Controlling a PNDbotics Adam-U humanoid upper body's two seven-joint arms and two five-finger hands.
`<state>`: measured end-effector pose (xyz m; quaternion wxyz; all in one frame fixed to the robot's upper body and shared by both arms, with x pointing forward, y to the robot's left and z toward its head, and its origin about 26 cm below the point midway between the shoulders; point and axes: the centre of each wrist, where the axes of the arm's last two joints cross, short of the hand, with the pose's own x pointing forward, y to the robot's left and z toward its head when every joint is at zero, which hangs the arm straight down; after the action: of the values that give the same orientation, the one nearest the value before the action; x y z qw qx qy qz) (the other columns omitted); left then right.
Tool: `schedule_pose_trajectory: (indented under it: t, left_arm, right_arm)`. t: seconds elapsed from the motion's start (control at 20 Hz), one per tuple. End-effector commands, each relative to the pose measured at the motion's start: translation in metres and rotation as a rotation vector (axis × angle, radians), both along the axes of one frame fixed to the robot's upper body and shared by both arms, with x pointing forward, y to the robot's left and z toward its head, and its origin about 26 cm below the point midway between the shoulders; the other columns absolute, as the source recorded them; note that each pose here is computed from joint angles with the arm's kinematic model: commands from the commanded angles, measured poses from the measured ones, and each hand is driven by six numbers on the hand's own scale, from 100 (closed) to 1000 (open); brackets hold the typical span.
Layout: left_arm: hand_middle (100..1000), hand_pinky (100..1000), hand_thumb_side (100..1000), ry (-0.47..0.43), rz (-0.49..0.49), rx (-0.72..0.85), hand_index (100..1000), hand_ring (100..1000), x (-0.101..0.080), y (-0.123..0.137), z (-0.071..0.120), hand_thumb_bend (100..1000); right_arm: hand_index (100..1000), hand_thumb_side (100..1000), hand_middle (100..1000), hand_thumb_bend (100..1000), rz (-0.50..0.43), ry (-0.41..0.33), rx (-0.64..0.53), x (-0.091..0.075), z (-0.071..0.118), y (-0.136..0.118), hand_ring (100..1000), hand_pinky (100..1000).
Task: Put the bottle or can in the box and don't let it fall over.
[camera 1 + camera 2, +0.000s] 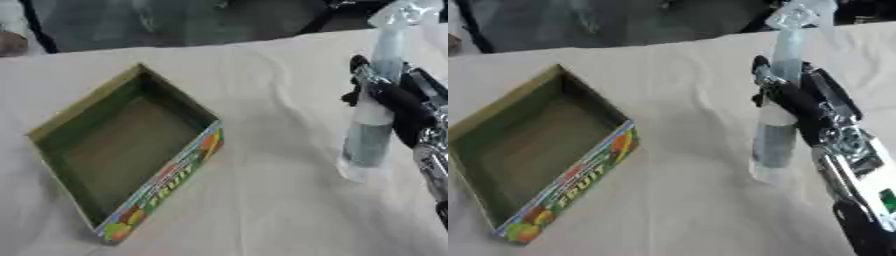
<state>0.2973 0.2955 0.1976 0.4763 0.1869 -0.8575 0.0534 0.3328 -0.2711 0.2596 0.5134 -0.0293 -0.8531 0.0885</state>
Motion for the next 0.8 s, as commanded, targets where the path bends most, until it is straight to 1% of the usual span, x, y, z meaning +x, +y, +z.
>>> schedule_pose_trajectory:
  t: [0.05, 0.1, 0.25, 0.3, 0.45, 0.6, 0.65, 0.7, 0.8]
  left_arm:
    - [654, 1000, 672, -0.024, 0.0, 0.012, 761, 698, -0.004, 0.002, 0.007, 100]
    - [654, 1000, 672, -0.023, -0.002, 0.011, 760, 698, -0.003, 0.002, 0.007, 100]
    - [652, 1000, 672, -0.025, 0.0, 0.012, 757, 698, -0.004, 0.003, 0.007, 100]
    - [652, 1000, 672, -0.025, 0.001, 0.013, 756, 698, -0.004, 0.003, 0.007, 100]
    - [651, 1000, 672, -0.025, 0.002, 0.015, 754, 698, -0.004, 0.003, 0.008, 100]
    - [650, 1000, 672, -0.025, 0.002, 0.021, 752, 698, -0.004, 0.004, 0.008, 100]
    - [650, 1000, 706, -0.026, 0.003, 0.023, 752, 699, -0.004, 0.004, 0.009, 100]
    - [650, 1000, 672, -0.026, 0.002, 0.026, 752, 699, -0.004, 0.004, 0.009, 100]
    - [651, 1000, 672, -0.027, -0.002, 0.031, 751, 699, -0.003, 0.003, 0.01, 100]
  right_arm:
    - [191, 387, 263, 100, 0.05, -0.083, 0.025, -0.008, 0.015, 0.007, 268, 518]
    - [190, 387, 262, 100, 0.062, -0.093, 0.037, -0.009, 0.017, 0.009, 263, 499]
    - [188, 387, 249, 100, 0.08, -0.114, 0.069, -0.012, 0.023, 0.015, 234, 391]
    - [188, 387, 249, 100, 0.09, -0.12, 0.078, -0.014, 0.026, 0.017, 232, 384]
    - [191, 387, 249, 100, 0.129, -0.133, 0.102, -0.019, 0.034, 0.021, 231, 379]
    - [191, 387, 248, 100, 0.18, -0.149, 0.126, -0.023, 0.045, 0.027, 235, 404]
    - [191, 345, 247, 100, 0.197, -0.153, 0.133, -0.024, 0.048, 0.029, 236, 409]
    - [191, 387, 247, 100, 0.217, -0.157, 0.137, -0.025, 0.053, 0.032, 237, 411]
    - [191, 387, 246, 100, 0.261, -0.163, 0.142, -0.025, 0.063, 0.04, 237, 413]
